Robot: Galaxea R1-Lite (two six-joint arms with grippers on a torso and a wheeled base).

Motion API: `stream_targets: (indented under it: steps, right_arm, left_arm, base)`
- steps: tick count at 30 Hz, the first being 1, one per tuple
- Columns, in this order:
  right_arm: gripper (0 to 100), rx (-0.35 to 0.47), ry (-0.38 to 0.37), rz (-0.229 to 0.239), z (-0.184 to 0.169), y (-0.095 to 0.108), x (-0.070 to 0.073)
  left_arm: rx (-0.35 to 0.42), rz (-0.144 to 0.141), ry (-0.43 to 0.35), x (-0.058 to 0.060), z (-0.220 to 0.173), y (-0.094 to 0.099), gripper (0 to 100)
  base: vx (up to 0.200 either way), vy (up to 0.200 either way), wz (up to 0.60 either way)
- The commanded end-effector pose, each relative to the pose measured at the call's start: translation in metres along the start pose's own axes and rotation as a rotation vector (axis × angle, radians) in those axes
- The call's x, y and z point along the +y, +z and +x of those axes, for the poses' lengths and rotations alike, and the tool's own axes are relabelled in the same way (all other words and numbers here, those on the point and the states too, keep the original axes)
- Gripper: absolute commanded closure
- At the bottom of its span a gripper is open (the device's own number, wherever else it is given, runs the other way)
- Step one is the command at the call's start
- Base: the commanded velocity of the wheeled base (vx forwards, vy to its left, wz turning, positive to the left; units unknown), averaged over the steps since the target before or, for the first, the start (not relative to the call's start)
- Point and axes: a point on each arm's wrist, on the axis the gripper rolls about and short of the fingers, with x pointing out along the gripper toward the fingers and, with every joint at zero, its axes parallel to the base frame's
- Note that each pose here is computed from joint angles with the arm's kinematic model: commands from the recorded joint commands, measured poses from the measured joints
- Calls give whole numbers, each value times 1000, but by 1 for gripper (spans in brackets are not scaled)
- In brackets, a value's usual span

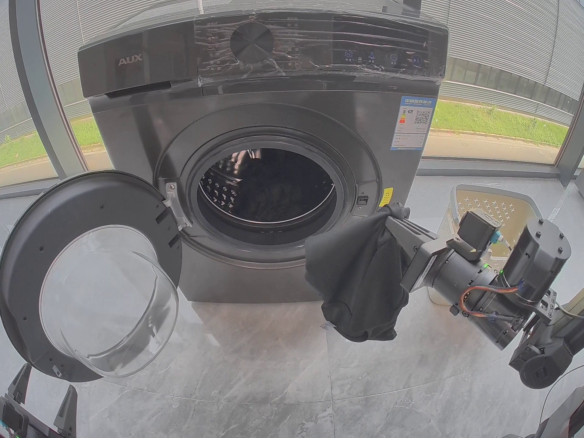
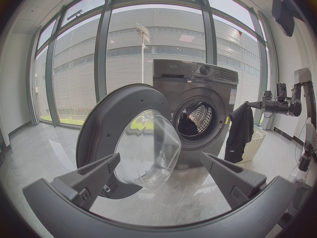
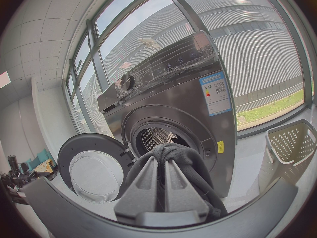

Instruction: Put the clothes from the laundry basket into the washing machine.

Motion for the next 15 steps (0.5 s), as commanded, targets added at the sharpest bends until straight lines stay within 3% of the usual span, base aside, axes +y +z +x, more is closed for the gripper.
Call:
stream_targets:
  steps: [1,7,15]
  right_arm:
    - [100,22,28,-4,5,-10,5]
    - [100,-52,72,11,11,-8,15]
    - [100,-49,118,27,21,-16,30]
  left_arm:
    - [0,1,0,0,0,-5,0]
    - [1,16,-3,0,0,-5,0]
    - [-3,42,-49,-1,0,-5,0]
  base:
    - [0,0,0]
    - [0,0,0]
    - [0,0,0]
